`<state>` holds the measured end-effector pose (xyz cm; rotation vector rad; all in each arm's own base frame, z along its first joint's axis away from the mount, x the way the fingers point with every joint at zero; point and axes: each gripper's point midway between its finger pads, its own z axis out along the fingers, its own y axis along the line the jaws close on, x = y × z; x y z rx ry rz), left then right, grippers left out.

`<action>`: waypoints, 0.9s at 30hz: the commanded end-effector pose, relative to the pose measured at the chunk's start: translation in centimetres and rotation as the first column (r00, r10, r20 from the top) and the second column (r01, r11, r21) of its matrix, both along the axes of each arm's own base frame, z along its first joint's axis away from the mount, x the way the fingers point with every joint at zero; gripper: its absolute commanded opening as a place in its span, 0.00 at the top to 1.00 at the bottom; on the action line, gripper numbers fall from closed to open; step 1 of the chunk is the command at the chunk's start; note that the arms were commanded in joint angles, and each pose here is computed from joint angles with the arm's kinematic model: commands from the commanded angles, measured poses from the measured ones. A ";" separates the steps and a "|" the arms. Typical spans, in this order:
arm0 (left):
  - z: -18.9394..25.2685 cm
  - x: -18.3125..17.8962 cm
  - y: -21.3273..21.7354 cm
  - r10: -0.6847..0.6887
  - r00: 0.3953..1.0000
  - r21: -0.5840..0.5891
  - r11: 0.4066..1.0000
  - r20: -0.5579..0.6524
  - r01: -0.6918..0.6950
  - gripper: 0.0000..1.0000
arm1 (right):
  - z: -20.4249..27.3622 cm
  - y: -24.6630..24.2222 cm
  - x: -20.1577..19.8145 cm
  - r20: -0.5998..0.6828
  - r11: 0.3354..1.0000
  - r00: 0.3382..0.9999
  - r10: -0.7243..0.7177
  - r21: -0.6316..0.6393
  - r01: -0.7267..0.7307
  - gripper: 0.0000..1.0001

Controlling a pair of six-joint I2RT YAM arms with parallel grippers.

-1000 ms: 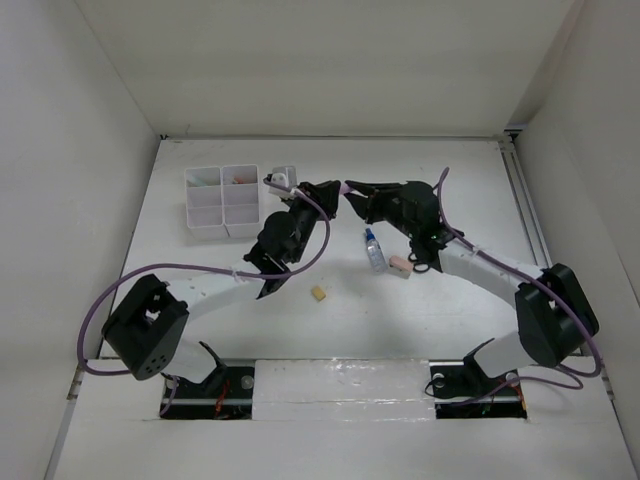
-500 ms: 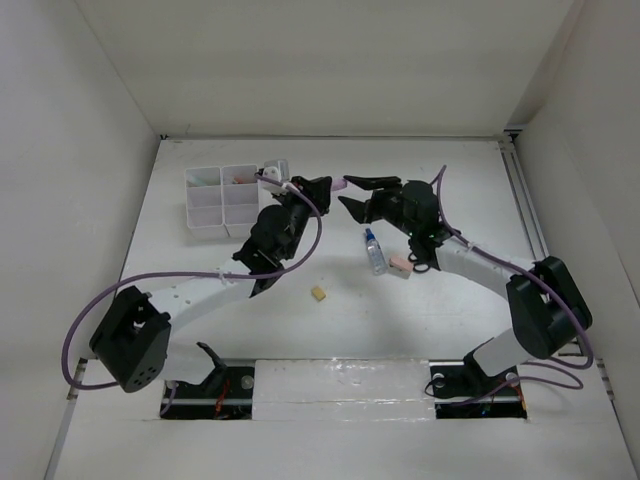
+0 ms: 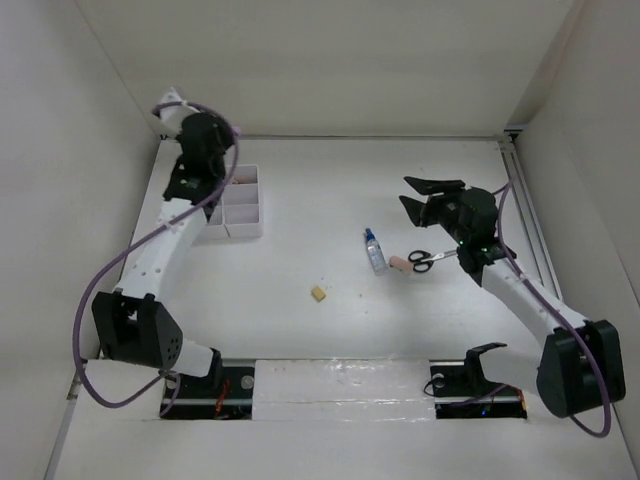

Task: Sort the stationery into containers
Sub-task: Place the pen in the storage box.

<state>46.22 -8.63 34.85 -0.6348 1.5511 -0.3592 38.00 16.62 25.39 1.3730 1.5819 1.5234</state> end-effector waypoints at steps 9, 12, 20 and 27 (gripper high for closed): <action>-4.8 -0.3 13.5 0.184 0.919 -0.039 0.977 -0.348 -0.210 1.00 | -2.2 -3.4 -3.3 0.026 0.957 1.000 0.003 -0.289 0.004 0.42; -6.1 0.3 13.6 0.183 0.912 -0.036 0.977 -0.366 -0.211 1.00 | -2.9 -3.3 -3.8 0.024 0.950 0.999 0.049 -0.310 -0.039 0.42; -9.0 1.7 14.4 0.224 0.892 -0.022 0.967 -0.393 -0.252 1.00 | -4.8 -3.8 -4.9 0.036 0.935 0.995 0.091 -0.348 -0.073 0.42; -10.7 3.1 14.6 0.235 0.888 -0.033 0.963 -0.396 -0.269 1.00 | -5.0 -4.7 -5.4 0.056 0.931 0.995 0.081 -0.360 -0.056 0.42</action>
